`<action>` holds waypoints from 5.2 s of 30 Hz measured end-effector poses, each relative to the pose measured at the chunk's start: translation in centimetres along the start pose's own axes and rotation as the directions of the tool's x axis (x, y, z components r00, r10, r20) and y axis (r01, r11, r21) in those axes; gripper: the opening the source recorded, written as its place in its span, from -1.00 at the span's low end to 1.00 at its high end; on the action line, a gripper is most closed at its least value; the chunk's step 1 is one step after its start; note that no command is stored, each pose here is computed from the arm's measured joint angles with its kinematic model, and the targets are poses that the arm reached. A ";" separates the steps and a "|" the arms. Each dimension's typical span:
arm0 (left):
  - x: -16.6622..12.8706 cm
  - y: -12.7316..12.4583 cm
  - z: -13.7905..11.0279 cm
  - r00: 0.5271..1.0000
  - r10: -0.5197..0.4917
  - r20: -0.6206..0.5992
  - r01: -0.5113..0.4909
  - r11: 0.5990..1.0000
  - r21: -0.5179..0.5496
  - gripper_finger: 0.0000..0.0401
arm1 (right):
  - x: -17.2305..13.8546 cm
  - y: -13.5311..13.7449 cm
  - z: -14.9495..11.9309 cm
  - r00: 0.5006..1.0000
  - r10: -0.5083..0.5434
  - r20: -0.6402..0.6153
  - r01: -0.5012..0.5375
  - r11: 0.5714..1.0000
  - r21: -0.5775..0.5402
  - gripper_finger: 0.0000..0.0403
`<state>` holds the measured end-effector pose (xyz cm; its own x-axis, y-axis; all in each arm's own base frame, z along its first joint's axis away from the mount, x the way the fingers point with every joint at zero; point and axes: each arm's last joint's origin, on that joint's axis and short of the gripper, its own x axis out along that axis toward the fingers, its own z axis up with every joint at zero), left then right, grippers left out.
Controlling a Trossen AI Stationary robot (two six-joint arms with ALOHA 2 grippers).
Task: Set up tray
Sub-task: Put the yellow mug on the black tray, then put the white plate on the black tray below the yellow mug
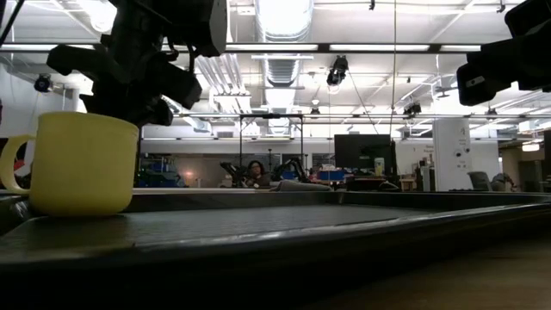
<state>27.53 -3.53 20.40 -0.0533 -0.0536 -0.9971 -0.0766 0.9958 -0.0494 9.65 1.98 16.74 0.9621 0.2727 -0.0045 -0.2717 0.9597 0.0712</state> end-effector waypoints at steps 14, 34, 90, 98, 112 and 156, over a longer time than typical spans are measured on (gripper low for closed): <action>0.0 0.1 -0.1 1.000 0.000 -0.004 0.000 1.000 -0.004 -0.96 | 0.0 0.0 0.0 1.000 0.000 0.000 0.000 1.000 0.000 -0.66; -1.1 0.8 0.2 0.998 -0.067 -0.011 0.067 0.997 -0.043 -0.64 | 0.0 0.0 0.0 1.000 0.000 0.000 0.000 1.000 0.000 -0.66; -4.6 0.1 2.7 0.967 -0.110 0.231 0.118 0.993 -0.021 -0.57 | 0.0 0.0 0.0 1.000 0.000 -0.001 0.000 1.000 0.000 -0.66; -4.7 0.1 3.0 0.955 -0.115 0.273 0.125 0.992 -0.022 -0.57 | 0.0 0.0 0.0 1.000 0.000 -0.001 0.000 1.000 0.000 -0.66; -4.1 0.8 3.1 0.956 0.026 0.294 -0.053 0.995 0.086 -0.57 | 0.0 0.0 0.0 1.000 0.000 0.000 0.000 1.000 0.000 -0.66; 2.4 5.9 1.3 0.969 0.137 0.207 -0.113 0.986 -0.123 -0.57 | 0.0 0.0 0.0 1.000 0.000 0.000 0.000 1.000 0.000 -0.66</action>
<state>28.25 2.35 17.59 0.1438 0.0997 -0.9846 -0.1924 0.9787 0.0710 9.65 1.98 16.73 0.9621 0.2726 -0.0048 -0.2715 0.9598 0.0714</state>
